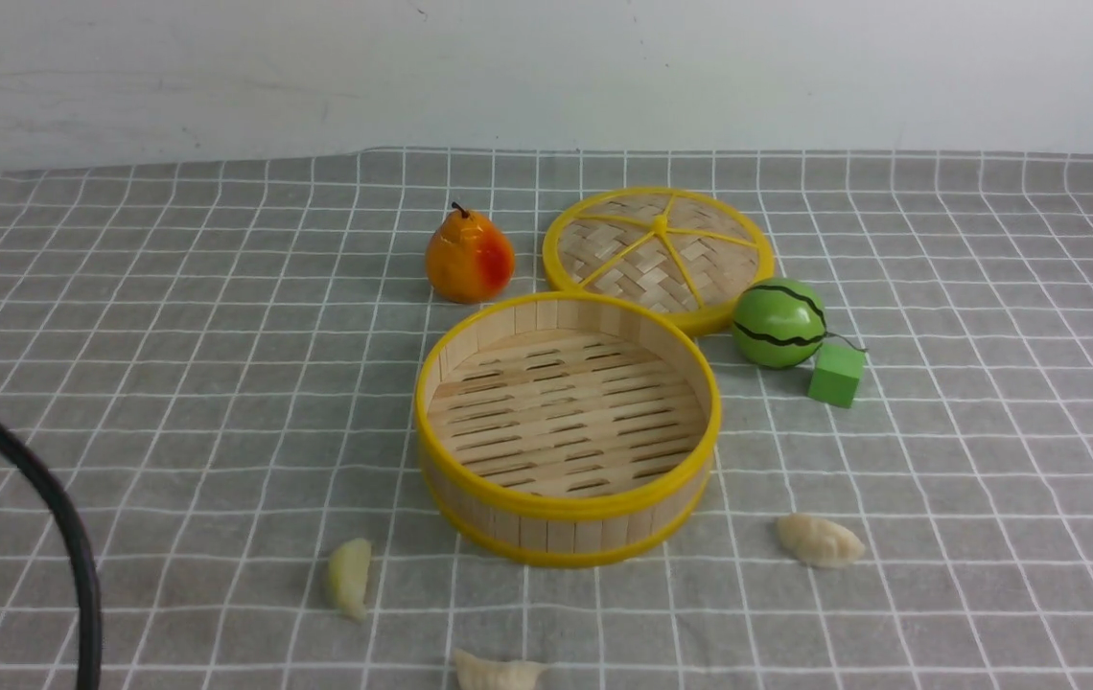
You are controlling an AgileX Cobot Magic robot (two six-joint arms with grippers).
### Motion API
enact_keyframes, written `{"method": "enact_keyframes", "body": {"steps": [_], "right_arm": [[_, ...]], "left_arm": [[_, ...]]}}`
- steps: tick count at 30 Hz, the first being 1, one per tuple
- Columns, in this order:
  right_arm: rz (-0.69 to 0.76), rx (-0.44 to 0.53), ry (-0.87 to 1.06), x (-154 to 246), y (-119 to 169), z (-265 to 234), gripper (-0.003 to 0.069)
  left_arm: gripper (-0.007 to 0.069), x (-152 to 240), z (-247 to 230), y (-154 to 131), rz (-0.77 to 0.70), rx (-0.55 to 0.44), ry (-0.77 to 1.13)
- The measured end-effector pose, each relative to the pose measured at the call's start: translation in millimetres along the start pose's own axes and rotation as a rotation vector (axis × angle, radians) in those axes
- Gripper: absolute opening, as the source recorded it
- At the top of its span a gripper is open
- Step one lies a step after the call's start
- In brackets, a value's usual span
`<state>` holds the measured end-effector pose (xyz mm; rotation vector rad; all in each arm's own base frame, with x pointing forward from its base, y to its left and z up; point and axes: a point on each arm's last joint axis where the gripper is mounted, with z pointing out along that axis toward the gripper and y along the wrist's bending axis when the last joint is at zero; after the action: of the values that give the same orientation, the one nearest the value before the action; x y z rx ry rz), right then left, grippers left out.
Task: Put the dumplings into the steamer on the table with the grey tablecloth.
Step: 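Reach for and grasp a dumpling on the table with the left gripper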
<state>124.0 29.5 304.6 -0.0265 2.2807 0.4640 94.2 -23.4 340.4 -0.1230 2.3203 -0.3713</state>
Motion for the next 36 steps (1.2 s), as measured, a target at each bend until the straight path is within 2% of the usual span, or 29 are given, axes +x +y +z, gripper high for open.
{"method": "enact_keyframes", "body": {"steps": [6, 9, 13, 14, 15, 16, 20, 23, 28, 36], "right_arm": [[-0.213, -0.109, 0.29, -18.1, 23.1, 30.1, -0.0019], [-0.393, -0.152, 0.431, -11.1, 44.2, 49.1, -0.0015], [-0.503, -0.145, 0.488, -4.3, 55.8, 57.8, -0.0015], [-0.518, -0.143, 0.486, -3.9, 57.7, 58.1, -0.0014], [-0.519, -0.142, 0.485, -3.9, 57.9, 58.1, -0.0014], [-0.529, -0.138, 0.479, -4.1, 58.3, 58.4, -0.0012], [-0.539, -0.128, 0.472, -4.8, 57.4, 58.8, -0.001], [-0.537, -0.127, 0.475, -4.6, 57.3, 58.7, -0.0008], [-0.535, -0.124, 0.489, -3.6, 56.7, 58.1, -0.0003], [-0.524, -0.114, 0.498, -3.1, 55.9, 57.9, 0.0001]], "left_arm": [[-0.0014, -24.4, 25.3, -9.4, 0.109, -0.108, 0.226], [0.0027, -36.1, 66.6, -23.0, 0.161, -0.138, 0.372], [0.0174, -42.4, 110.1, -42.1, 0.221, -0.127, 0.458], [0.0241, -44.4, 125.2, -48.6, 0.237, -0.124, 0.479], [0.0252, -45.2, 130.2, -50.2, 0.239, -0.124, 0.484], [0.0344, -46.5, 148.4, -57.2, 0.252, -0.122, 0.509], [0.0527, -46.0, 201.0, -66.1, 0.245, -0.146, 0.584], [0.0599, -38.8, 243.5, -66.7, 0.242, -0.174, 0.644], [0.0594, -26.9, 283.7, -63.8, 0.248, -0.197, 0.684], [0.048, -21.3, 310.6, -60.8, 0.224, -0.21, 0.622]]}}
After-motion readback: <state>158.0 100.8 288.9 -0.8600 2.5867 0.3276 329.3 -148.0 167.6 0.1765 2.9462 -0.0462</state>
